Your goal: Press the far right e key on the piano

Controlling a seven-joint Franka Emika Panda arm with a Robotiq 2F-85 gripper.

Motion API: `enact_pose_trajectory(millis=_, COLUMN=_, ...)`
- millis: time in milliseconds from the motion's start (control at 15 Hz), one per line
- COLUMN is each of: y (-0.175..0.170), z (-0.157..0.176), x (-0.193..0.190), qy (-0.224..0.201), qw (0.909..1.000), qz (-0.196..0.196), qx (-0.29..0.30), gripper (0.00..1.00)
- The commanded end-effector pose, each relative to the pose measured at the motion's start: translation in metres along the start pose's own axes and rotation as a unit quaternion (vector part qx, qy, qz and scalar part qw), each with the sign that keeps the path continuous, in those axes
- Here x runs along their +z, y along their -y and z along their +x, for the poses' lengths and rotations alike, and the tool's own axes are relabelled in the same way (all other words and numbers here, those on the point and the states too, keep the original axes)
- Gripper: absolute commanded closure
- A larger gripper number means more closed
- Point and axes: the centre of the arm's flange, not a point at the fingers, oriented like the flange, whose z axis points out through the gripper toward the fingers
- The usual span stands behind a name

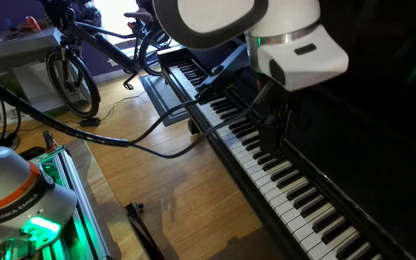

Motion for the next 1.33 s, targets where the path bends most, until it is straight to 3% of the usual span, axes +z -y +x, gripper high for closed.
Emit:
enact_pose_trajectory(millis=0, y=-0.004, z=0.01, x=0.051, qy=0.011, qw=0.9986, qz=0.0, qx=0.051, gripper=0.0)
enact_pose_trajectory(millis=200, y=-0.022, z=0.024, x=0.083, qy=0.004, qw=0.9936, qz=0.013, qx=0.112, gripper=0.0)
enact_pose_trajectory(millis=267, y=-0.019, z=0.013, x=0.059, qy=0.004, qw=0.9971, qz=0.005, qx=0.076, gripper=0.0)
enact_pose_trajectory(millis=467, y=-0.026, z=0.019, x=0.078, qy=0.004, qw=0.9952, qz=0.003, qx=0.098, gripper=0.0)
enact_pose_trajectory(millis=800, y=-0.024, z=0.021, x=0.077, qy=0.002, qw=0.9949, qz=0.005, qx=0.1, gripper=0.0)
enact_pose_trajectory(millis=933, y=-0.011, z=0.031, x=0.087, qy=0.004, qw=0.9934, qz=-0.005, qx=0.114, gripper=0.0)
enact_pose_trajectory(millis=1000, y=-0.006, z=0.036, x=0.094, qy=0.0, qw=0.9925, qz=-0.007, qx=0.122, gripper=0.07)
enact_pose_trajectory(millis=1067, y=-0.001, z=0.04, x=0.103, qy=-0.003, qw=0.9917, qz=-0.01, qx=0.128, gripper=0.27)
enact_pose_trajectory(millis=1267, y=0.007, z=0.055, x=0.126, qy=-0.008, qw=0.9874, qz=-0.002, qx=0.158, gripper=0.38)
